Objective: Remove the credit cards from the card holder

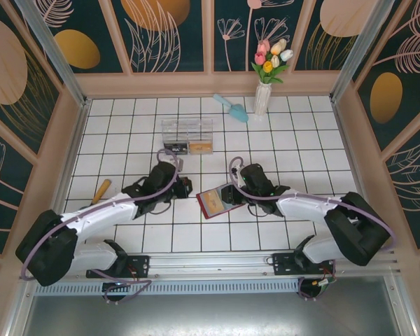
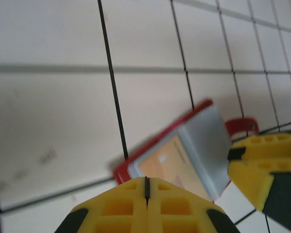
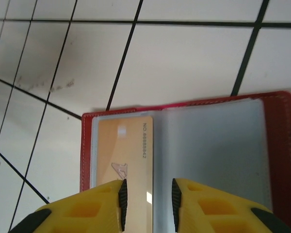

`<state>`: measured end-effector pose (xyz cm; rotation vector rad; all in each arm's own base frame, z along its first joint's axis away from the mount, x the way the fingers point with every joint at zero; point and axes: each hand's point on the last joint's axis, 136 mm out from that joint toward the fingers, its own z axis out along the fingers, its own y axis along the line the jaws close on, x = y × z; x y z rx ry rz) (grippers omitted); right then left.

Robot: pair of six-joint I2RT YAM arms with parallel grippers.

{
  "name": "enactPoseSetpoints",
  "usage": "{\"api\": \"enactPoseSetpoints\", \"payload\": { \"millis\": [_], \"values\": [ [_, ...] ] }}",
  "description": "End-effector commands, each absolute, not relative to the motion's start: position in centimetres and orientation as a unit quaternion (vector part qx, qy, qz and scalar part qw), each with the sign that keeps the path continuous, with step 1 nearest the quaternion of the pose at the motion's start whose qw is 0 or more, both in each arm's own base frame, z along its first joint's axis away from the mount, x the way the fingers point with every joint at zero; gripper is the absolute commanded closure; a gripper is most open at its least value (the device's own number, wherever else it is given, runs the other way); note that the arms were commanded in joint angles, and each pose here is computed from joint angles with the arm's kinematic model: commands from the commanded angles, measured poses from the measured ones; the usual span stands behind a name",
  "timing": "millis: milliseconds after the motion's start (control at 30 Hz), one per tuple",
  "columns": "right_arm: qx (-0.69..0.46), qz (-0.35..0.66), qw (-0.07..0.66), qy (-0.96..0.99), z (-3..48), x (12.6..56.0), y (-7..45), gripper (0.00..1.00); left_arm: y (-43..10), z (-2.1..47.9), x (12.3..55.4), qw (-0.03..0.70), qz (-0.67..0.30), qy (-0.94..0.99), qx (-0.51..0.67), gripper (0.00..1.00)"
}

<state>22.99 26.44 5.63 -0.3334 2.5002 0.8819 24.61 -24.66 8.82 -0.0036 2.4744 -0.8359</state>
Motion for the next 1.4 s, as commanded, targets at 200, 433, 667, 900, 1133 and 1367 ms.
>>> {"api": "enactPoseSetpoints", "payload": {
  "millis": [200,433,667,900,1133,1367],
  "values": [
    [-0.133,0.342,0.198,0.909,5.0,23.0,28.5,0.74,-28.5,7.6,22.8,0.219,-0.387,0.892,-0.076,1.00],
    [-0.131,0.333,0.186,0.915,4.2,23.0,28.5,0.74,-30.1,5.4,22.4,0.195,-0.369,0.906,-0.065,1.00],
    [-0.129,0.324,0.170,0.922,3.1,22.8,28.5,0.74,-28.9,2.3,21.7,0.171,-0.318,0.930,-0.071,1.00],
    [-0.124,0.327,0.153,0.924,2.3,22.6,28.6,0.74,-28.5,0.5,21.0,0.148,-0.299,0.940,-0.070,1.00],
    [-0.120,0.344,0.151,0.919,2.9,22.4,28.8,0.85,-28.5,0.5,20.9,0.147,-0.295,0.942,-0.066,1.00],
    [-0.103,0.363,0.149,0.914,3.2,22.4,28.2,1.00,-28.0,0.3,20.8,0.147,-0.282,0.946,-0.067,1.00]
  ]
}}
